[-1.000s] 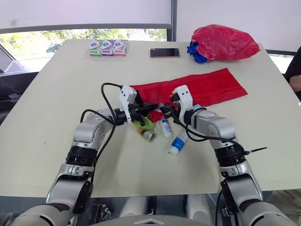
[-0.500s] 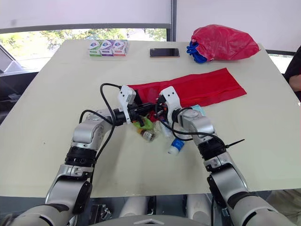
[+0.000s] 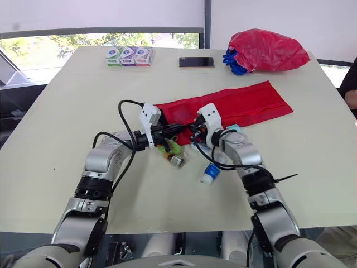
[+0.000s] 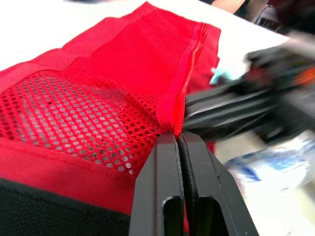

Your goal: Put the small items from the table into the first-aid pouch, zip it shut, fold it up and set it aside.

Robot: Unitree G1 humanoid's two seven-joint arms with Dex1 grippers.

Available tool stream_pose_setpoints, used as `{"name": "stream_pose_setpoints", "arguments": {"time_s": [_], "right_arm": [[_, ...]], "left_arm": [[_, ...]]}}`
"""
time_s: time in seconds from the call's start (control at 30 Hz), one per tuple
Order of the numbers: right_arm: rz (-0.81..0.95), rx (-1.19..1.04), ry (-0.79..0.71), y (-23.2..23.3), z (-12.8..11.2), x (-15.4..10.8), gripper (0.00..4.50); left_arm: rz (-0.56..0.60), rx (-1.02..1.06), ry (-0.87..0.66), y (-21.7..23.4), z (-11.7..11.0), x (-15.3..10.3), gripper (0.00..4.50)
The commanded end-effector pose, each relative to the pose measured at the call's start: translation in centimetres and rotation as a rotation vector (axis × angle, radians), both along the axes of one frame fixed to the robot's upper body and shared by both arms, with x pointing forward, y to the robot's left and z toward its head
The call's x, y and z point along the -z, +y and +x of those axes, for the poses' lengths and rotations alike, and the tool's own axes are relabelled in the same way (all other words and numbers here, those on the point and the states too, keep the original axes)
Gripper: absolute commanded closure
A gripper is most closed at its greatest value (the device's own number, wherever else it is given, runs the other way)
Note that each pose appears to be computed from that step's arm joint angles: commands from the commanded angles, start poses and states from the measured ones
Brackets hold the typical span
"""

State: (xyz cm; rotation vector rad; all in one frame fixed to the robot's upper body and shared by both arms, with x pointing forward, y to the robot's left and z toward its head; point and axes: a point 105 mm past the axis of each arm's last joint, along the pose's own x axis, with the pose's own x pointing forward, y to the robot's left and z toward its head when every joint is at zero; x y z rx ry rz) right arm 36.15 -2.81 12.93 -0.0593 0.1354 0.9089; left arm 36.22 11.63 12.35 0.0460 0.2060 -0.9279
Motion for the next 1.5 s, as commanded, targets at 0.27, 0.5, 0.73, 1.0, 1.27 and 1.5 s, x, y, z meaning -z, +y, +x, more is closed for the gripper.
{"name": "stream_pose_setpoints", "arguments": {"time_s": [0.27,0.5,0.73,1.0,1.27,1.5], "right_arm": [[0.047,-0.025,-0.289,-7.3,-6.1,-6.7,4.38],[0.041,-0.027,-0.335,-10.8,-9.7,-7.4,4.38],[0.055,-0.063,-0.327,-12.7,-11.6,-7.9,1.61],[0.030,-0.038,-0.318,-12.9,-11.6,-7.8,0.00],[0.045,-0.026,-0.312,-12.2,-11.6,-7.8,0.00],[0.005,0.084,-0.307,-12.9,-10.8,-7.2,0.00]], "left_arm": [[0.200,-0.119,-0.032,8.4,0.9,-0.5,4.50],[0.416,-0.220,-0.054,15.0,0.5,-0.4,4.50],[0.491,-0.302,-0.147,17.1,2.3,-1.6,2.71],[0.439,-0.137,-0.310,13.1,2.9,-4.3,0.07],[0.409,0.034,-0.362,5.1,4.2,-3.6,0.07],[0.487,0.080,-0.344,1.2,5.8,-0.9,0.07]]}}
